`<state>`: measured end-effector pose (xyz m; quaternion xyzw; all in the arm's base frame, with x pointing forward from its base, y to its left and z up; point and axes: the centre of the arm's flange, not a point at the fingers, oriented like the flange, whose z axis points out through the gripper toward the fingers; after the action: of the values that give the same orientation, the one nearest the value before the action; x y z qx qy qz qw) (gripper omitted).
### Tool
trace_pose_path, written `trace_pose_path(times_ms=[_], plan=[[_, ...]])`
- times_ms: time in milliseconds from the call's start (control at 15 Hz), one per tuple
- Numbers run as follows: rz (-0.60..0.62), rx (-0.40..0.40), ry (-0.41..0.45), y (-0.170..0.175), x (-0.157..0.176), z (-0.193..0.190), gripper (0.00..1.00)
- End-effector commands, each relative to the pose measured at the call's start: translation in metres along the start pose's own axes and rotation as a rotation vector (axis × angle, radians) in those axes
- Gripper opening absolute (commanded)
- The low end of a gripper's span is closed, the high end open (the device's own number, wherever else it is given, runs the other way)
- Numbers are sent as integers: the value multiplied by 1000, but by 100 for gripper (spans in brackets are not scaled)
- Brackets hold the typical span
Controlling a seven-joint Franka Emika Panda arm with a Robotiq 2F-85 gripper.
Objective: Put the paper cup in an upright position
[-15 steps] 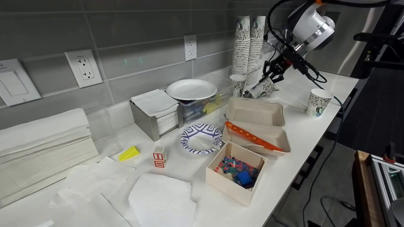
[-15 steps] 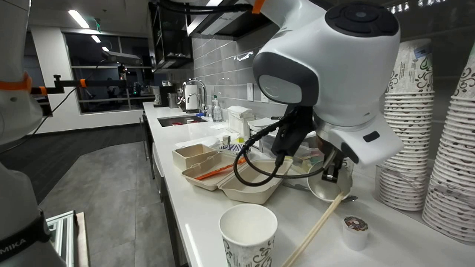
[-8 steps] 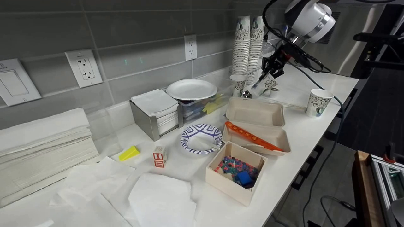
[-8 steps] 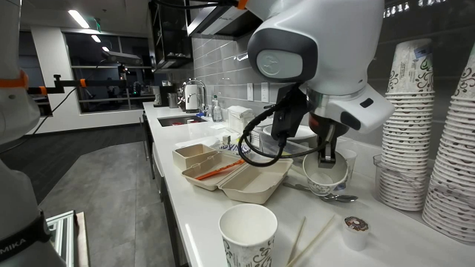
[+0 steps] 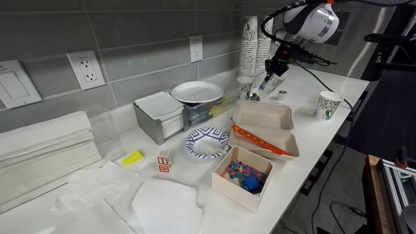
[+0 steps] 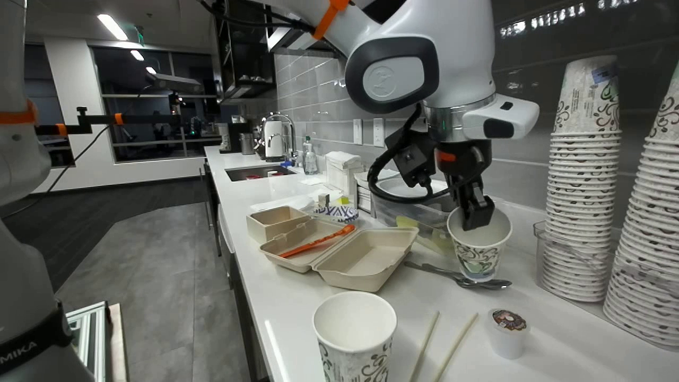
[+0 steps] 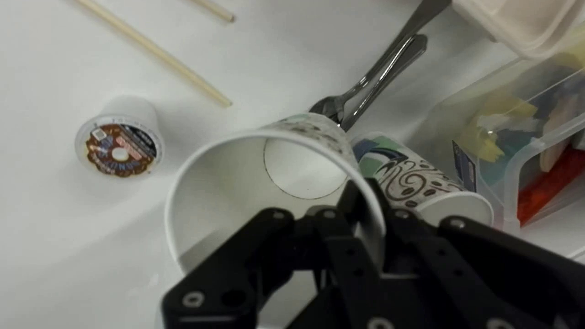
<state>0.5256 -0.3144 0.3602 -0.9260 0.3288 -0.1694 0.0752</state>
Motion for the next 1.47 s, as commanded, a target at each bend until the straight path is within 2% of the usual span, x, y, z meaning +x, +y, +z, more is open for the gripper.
trace_pose_path(times_ms=[0,200,467,867,1333,1400], plan=[[-131,-132,72,-16,-4,-1,2],[-222,-263,78,-17,6,-1,2],[-322,-369,42,-9,21,9,2],[-425,-419,-57,-14,36,34,2],[-511,-396,-165,-18,51,51,2],[-509,-398,-193,-18,52,50,32]])
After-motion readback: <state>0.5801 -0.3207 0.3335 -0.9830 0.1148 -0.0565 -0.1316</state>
